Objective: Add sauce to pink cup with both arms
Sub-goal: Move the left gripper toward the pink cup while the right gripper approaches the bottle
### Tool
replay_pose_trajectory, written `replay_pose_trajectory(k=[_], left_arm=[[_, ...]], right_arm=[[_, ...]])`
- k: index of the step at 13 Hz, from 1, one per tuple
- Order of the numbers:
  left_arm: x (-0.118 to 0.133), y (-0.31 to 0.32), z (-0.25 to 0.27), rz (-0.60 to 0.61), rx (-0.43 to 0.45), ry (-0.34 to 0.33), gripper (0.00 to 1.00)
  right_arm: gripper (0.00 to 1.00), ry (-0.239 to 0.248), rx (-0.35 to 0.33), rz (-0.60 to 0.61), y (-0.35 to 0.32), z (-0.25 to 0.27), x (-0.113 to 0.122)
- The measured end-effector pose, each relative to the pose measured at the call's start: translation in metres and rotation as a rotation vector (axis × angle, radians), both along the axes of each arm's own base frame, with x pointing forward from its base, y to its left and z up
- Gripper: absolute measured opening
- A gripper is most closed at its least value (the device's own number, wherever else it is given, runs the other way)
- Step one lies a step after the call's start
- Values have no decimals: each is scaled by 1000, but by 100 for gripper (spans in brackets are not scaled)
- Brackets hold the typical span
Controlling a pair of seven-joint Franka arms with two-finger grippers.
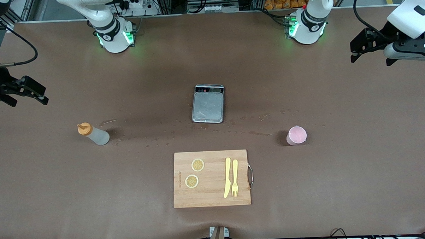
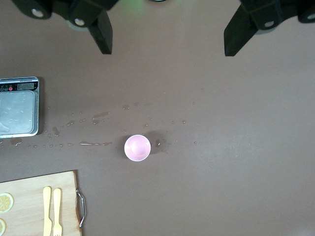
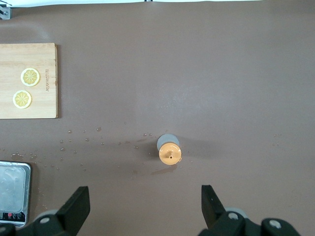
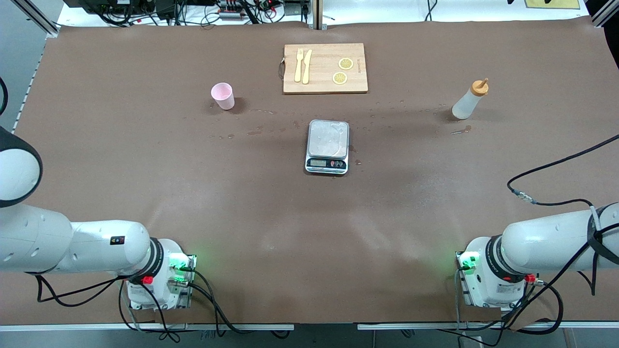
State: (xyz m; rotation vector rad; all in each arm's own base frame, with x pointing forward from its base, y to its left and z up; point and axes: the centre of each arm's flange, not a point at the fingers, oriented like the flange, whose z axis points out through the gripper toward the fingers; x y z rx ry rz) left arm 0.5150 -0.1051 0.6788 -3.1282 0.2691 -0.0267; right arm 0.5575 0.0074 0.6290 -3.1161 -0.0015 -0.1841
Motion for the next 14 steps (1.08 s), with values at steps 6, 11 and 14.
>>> replay_pose_trajectory(k=[6,11,14], left_arm=[[0,0,0,-1,0,0,100],[-2,-7,3,-14,-7,-7,100],[0,-11,-3,-21,-16,11,100]], right_arm=[[100,18,-1,3,2,-7,2],[100,46,-1,-6,-3,-18,6],[100,64,0,-28,-15,-27,11]])
